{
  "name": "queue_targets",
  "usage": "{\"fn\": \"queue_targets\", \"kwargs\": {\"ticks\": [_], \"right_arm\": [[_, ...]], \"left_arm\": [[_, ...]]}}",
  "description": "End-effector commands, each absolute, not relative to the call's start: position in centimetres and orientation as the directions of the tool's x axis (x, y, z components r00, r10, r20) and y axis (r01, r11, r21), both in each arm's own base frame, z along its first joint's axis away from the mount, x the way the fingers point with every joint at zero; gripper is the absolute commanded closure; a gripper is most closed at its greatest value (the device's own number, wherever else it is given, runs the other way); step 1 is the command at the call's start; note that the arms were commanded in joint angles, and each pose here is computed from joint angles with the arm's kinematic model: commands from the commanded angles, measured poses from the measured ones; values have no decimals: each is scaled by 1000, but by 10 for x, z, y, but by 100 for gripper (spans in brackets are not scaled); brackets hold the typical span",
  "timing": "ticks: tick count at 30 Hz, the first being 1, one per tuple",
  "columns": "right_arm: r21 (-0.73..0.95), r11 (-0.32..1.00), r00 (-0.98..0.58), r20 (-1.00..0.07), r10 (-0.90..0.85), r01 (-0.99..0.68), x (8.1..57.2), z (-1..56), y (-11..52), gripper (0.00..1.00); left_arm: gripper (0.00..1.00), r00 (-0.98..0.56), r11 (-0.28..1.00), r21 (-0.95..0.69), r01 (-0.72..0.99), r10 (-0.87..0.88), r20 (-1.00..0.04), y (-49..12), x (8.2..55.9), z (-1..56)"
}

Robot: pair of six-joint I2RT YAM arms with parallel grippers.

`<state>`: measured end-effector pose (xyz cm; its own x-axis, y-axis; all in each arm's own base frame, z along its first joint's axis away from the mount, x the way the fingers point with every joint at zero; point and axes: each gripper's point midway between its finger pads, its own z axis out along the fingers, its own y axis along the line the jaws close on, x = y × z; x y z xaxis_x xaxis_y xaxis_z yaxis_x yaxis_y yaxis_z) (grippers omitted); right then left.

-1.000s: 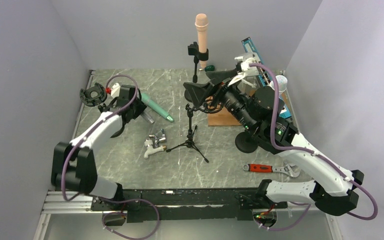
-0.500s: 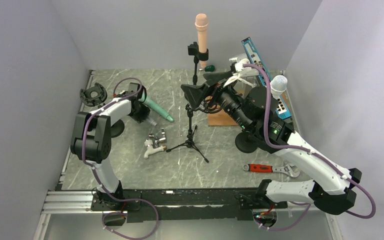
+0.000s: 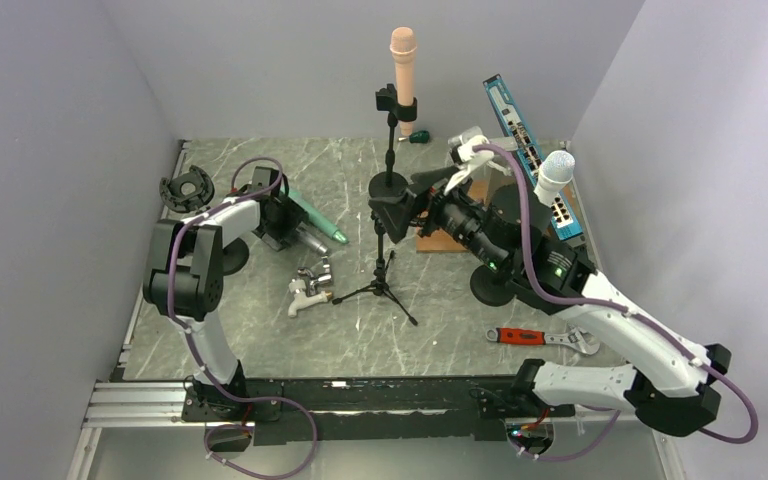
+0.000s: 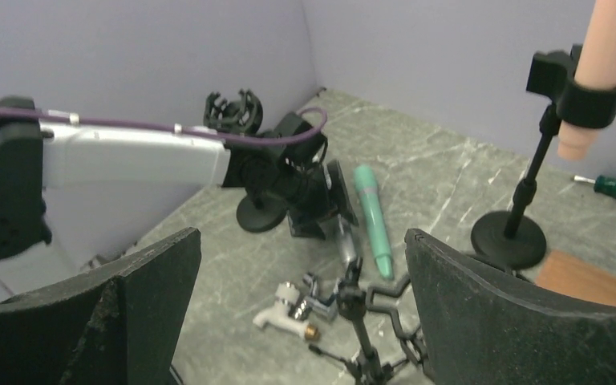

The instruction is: Remove the microphone from the stand

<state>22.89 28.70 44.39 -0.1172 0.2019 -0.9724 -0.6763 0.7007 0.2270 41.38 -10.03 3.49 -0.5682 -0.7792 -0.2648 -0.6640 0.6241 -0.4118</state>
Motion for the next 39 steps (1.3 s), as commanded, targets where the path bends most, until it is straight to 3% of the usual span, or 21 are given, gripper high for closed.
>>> {"fn": "queue_targets", "kwargs": {"ticks": [1, 7, 10, 15, 22, 28, 32, 37, 39], "right_arm": [[212, 646, -125, -976, 179, -733, 199, 441, 267, 0], [215, 318, -206, -977, 62, -924, 126, 430, 287, 0], [295, 243, -294, -955, 41, -924, 108, 411, 290, 0], [492, 348, -501, -863, 72, -798, 120, 340, 293, 0], [711, 533, -726, -645, 236, -458, 153, 251, 295, 0], [708, 673, -716, -583, 384, -215, 187, 204, 287, 1], [731, 671, -680, -554, 481, -121, 202, 193, 285, 16], [752, 656, -626, -539, 563, -58, 220, 186, 287, 19], [726, 685, -596, -574, 561, -55, 228, 179, 285, 27]], "left_arm": [[21, -586, 636, -426, -643, -767, -261, -103, 419, 40], [18, -589, 648, -443, -620, -757, -283, -103, 422, 54], [18, -601, 648, -484, -587, -750, -275, -110, 422, 64], [18, -629, 646, -553, -526, -733, -259, -123, 419, 88], [19, -628, 668, -618, -414, -701, -337, -128, 418, 132], [21, -634, 689, -702, -179, -627, -454, -147, 417, 181], [22, -622, 681, -732, 15, -567, -540, -162, 414, 220], [24, -595, 643, -720, 261, -480, -645, -186, 399, 265], [24, -565, 648, -684, 334, -444, -696, -193, 392, 279]]}}
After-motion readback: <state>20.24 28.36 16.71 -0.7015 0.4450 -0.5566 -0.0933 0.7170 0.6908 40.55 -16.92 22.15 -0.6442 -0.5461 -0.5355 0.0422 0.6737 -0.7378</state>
